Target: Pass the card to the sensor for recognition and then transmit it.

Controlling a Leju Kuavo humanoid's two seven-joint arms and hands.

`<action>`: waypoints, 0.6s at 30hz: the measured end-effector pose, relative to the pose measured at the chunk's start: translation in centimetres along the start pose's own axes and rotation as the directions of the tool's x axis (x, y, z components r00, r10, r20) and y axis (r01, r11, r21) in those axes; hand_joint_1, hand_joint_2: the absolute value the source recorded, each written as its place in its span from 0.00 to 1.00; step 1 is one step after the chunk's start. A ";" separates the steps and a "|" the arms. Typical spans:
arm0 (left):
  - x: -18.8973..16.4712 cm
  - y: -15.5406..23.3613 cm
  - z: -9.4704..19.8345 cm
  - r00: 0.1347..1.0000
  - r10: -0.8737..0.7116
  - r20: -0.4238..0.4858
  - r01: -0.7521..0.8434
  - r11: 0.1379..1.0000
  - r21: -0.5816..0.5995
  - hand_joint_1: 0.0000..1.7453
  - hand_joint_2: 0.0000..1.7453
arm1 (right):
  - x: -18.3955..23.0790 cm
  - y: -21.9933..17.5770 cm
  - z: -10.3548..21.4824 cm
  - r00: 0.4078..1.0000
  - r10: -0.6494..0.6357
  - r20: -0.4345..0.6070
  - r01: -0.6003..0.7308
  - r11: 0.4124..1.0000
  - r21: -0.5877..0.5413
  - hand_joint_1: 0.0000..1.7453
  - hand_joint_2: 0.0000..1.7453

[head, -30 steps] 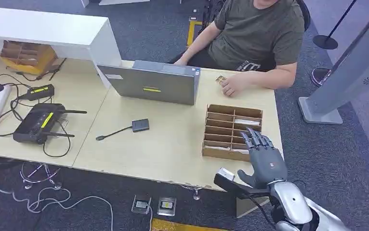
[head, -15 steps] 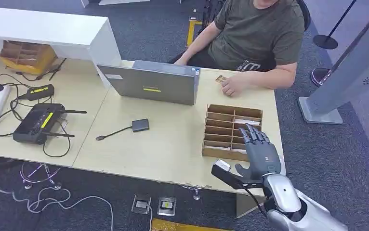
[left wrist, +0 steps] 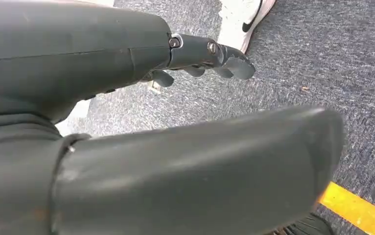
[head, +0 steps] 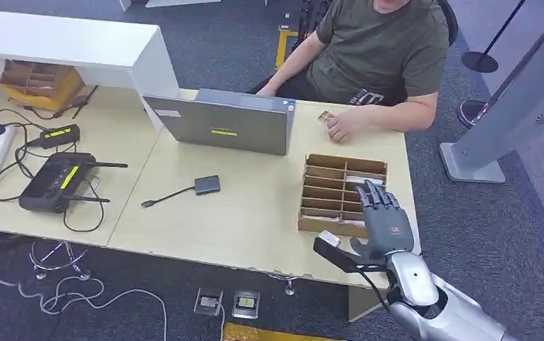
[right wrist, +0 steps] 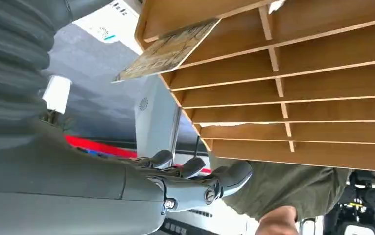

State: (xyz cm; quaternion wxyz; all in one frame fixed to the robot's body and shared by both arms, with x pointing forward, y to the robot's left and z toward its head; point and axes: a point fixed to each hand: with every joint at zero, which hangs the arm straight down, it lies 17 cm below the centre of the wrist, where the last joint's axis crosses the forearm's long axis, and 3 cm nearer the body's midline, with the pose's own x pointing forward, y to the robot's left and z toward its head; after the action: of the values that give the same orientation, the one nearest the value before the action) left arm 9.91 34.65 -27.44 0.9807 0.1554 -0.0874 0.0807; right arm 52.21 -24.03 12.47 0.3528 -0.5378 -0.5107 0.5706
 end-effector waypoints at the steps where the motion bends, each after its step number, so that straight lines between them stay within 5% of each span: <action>1: 0.0 0.0 0.0 1.000 0.000 0.000 0.000 1.000 0.000 0.00 0.00 | -0.1 0.0 -0.1 1.000 0.002 -0.003 -0.002 1.000 -0.001 0.00 1.00; 18: 0.0 0.3 -0.1 1.000 0.004 -0.001 -0.004 1.000 0.006 0.00 0.00 | -1.2 -0.1 -0.6 0.999 0.033 -0.033 -0.033 0.999 0.008 0.00 1.00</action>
State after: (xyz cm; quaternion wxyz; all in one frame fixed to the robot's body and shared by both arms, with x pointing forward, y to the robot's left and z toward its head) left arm 9.87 35.00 -27.41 0.9801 0.1579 -0.0868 0.0831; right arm 52.97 -25.04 12.96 0.3538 -0.5539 -0.4937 0.5694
